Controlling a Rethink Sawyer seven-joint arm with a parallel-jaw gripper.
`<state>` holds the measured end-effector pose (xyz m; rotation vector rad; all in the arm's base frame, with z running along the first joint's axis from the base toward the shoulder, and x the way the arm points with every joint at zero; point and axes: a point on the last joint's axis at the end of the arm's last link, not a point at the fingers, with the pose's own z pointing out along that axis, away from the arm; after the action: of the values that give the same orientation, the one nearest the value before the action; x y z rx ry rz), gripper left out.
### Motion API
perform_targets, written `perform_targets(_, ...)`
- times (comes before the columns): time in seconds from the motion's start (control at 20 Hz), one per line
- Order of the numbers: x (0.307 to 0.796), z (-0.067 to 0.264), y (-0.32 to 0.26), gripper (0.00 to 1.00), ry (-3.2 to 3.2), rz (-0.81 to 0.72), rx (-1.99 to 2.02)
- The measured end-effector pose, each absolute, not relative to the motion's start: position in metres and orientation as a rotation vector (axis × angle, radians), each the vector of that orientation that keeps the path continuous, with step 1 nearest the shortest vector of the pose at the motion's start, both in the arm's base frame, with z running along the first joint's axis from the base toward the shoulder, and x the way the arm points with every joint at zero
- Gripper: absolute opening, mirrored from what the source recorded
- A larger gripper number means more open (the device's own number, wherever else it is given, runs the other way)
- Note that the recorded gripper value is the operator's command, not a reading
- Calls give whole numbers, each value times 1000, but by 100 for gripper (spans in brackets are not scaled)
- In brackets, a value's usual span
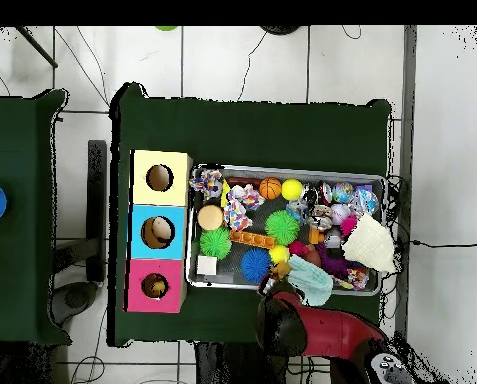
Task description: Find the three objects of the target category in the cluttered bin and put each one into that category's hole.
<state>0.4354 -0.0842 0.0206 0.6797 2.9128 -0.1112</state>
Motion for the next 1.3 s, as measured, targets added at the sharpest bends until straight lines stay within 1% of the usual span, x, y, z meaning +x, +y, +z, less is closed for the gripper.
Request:
perform_targets(0.4,450,78,-92,0,2870,-131,719)
perform_targets(0.45,453,91,-92,0,2867,-136,732)
perform_targets(0.7,460,120,-85,0,2861,-144,758)
perform_targets(0.75,464,134,-80,0,2856,-148,761)
perform_targets(0.9,470,146,-74,0,2848,-150,760)
perform_targets(1.0,478,163,-62,0,2831,-151,744)
perform_targets(1.3,489,183,-39,0,2798,-136,705)
